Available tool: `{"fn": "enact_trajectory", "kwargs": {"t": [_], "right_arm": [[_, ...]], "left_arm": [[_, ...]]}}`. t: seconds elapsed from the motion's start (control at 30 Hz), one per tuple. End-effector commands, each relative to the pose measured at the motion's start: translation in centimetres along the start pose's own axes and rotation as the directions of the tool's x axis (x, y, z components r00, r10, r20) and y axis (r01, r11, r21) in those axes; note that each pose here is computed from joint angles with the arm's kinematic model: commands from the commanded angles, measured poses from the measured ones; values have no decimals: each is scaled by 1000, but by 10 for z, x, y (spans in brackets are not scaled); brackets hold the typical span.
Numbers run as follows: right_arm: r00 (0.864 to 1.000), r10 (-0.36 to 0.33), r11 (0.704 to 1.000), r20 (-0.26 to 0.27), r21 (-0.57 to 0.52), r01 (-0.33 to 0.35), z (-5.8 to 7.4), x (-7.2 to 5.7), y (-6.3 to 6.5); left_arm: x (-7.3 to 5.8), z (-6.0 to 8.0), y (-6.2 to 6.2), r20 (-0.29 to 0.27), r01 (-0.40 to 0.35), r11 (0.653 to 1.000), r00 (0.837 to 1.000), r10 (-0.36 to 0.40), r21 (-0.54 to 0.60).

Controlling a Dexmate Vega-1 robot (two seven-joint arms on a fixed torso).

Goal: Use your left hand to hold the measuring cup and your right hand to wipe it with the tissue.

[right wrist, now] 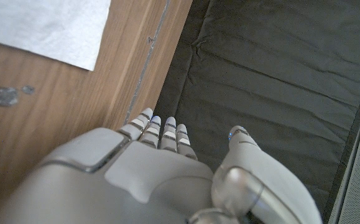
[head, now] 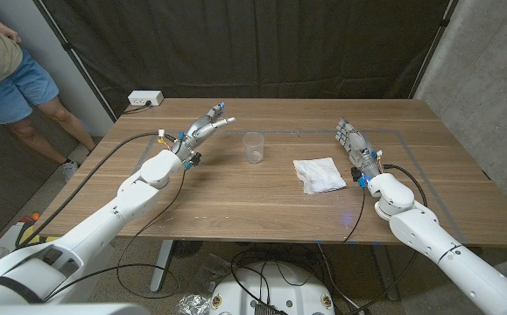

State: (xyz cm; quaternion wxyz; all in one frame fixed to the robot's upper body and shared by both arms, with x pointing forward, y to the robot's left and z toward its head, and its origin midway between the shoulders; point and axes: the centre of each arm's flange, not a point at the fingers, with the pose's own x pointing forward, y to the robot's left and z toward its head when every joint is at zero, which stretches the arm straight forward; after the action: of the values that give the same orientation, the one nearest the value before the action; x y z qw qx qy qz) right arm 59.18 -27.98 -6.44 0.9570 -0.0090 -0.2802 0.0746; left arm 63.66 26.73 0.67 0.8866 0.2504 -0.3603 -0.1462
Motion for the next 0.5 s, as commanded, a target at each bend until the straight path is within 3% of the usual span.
{"fn": "enact_trajectory", "kwargs": {"t": [0.03, 0.5], "right_arm": [[1000, -12, 1000, 6, 7, 12, -2, -11, 4], [1000, -22, 1000, 15, 16, 22, -3, -15, 3]], "left_arm": [[7, 13, -7, 9, 93, 986, 995, -95, 138], [15, 24, -16, -20, 160, 946, 987, -161, 283]]}}
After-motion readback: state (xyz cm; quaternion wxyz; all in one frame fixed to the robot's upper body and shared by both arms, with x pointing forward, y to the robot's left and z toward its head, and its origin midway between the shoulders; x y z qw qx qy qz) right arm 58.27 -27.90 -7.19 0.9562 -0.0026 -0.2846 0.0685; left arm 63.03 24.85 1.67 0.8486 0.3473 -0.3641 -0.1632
